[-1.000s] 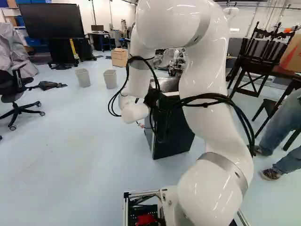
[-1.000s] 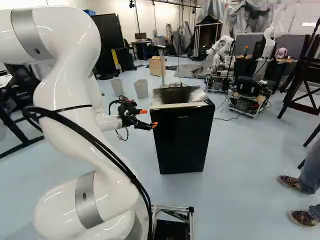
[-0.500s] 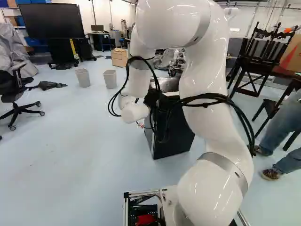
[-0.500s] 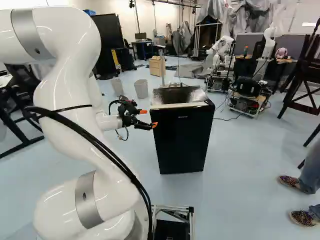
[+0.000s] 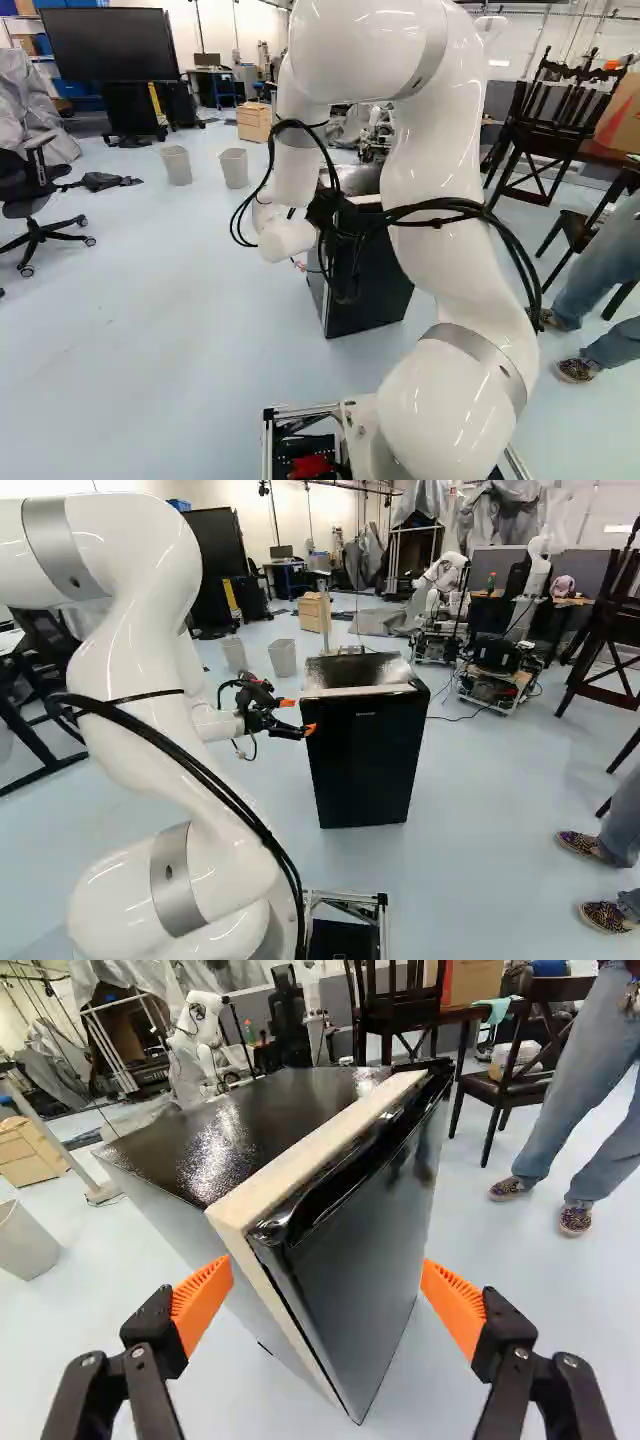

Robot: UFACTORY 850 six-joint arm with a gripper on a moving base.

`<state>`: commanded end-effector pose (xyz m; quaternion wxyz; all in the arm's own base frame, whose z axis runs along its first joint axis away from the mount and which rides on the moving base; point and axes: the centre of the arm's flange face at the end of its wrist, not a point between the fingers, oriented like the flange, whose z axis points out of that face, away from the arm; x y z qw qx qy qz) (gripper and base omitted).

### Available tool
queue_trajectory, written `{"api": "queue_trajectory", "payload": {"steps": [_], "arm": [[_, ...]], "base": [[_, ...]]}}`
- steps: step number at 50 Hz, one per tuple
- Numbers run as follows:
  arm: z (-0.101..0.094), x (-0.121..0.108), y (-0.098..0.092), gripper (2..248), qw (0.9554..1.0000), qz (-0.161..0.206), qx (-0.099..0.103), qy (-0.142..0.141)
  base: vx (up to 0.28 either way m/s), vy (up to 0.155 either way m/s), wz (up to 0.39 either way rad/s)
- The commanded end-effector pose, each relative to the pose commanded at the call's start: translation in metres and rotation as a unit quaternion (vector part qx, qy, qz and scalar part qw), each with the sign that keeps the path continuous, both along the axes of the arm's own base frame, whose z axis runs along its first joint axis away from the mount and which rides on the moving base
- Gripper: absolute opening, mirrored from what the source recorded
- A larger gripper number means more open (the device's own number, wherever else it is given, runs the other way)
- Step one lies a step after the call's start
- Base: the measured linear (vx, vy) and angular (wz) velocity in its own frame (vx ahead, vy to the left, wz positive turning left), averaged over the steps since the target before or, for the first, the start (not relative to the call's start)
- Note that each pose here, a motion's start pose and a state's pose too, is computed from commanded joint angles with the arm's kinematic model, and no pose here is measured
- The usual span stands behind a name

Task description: Grab a drink from the fridge

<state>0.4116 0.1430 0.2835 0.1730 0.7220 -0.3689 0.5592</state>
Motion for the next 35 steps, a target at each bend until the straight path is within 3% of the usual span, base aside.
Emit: {"api": "queue_trajectory", "payload": {"steps": [35], "arm": [[0.0000, 0.0060, -0.0040, 247, 1.0000, -0.009, 0.000, -0.003]], "base": [[0.000, 0.000, 0.000]]}}
